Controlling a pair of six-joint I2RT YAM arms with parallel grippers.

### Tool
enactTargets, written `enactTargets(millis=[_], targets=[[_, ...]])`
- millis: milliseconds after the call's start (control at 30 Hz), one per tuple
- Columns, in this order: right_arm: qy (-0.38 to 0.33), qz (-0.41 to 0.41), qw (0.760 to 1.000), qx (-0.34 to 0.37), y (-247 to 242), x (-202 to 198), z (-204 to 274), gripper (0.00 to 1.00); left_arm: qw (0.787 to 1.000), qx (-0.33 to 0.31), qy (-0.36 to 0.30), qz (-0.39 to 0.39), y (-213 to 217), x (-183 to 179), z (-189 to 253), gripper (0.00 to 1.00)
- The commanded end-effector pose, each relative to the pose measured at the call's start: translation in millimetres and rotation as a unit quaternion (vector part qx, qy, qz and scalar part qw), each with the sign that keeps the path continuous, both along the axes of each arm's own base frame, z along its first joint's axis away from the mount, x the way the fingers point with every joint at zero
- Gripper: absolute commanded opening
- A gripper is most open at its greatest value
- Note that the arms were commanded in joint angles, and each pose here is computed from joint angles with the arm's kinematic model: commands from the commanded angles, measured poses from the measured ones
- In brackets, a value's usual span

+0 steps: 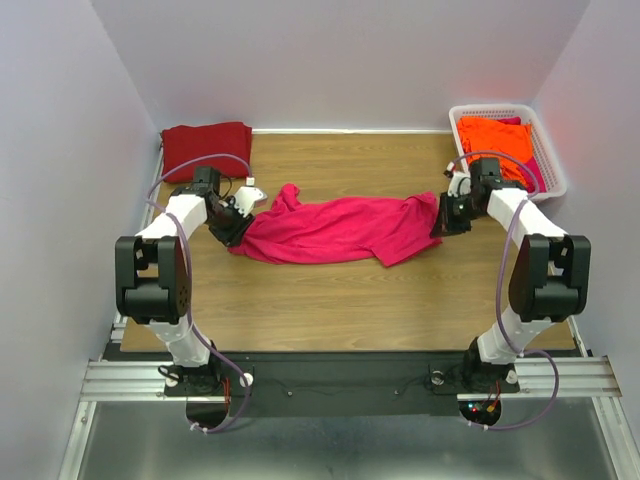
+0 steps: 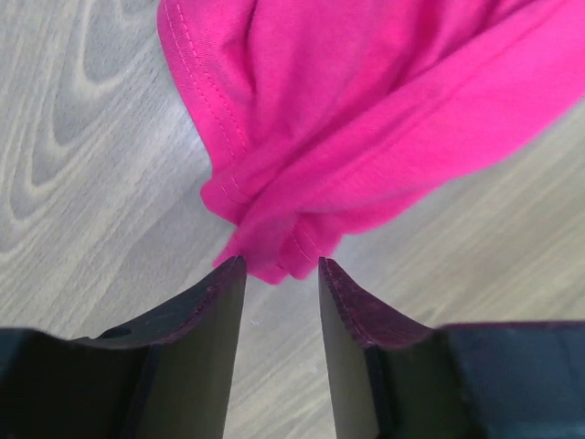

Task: Fold and stack the t-shirts
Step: Flatten the tshirt out

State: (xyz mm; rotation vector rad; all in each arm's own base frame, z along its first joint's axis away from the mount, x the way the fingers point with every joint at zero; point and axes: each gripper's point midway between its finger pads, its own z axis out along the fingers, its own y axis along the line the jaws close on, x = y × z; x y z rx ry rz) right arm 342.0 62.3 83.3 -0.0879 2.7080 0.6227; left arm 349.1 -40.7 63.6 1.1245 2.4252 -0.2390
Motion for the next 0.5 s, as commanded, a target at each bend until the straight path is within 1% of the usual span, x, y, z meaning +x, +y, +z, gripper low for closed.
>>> enactTargets(millis=[0, 167, 367, 433, 467], targets=[[-0.043, -0.008, 0.999, 0.015, 1.2, 15.6, 35.6, 0.01, 1.0, 0.01, -0.003, 0.013, 6.0, 11.4, -8.9, 0.46], [-0.041, -0.012, 0.999, 0.022, 2.3, 18.7, 38.9, 0.01, 1.0, 0.012, 0.004, 0.013, 6.8, 14.8, -16.5, 0.39], [-0.034, -0.012, 0.999, 0.023, 2.5, 19.6, 35.6, 0.01, 1.0, 0.02, -0.005, 0.021, 10.3, 16.0, -17.9, 0.39], [-0.031, -0.011, 0.999, 0.022, 2.2, 18.5, 33.3, 0.01, 0.999, 0.022, -0.012, 0.028, 11.2, 20.6, -16.9, 0.35], [-0.029, -0.012, 0.999, 0.021, 2.0, 18.6, 32.2, 0.01, 0.999, 0.021, -0.01, 0.028, 10.9, 20.9, -17.8, 0.29]])
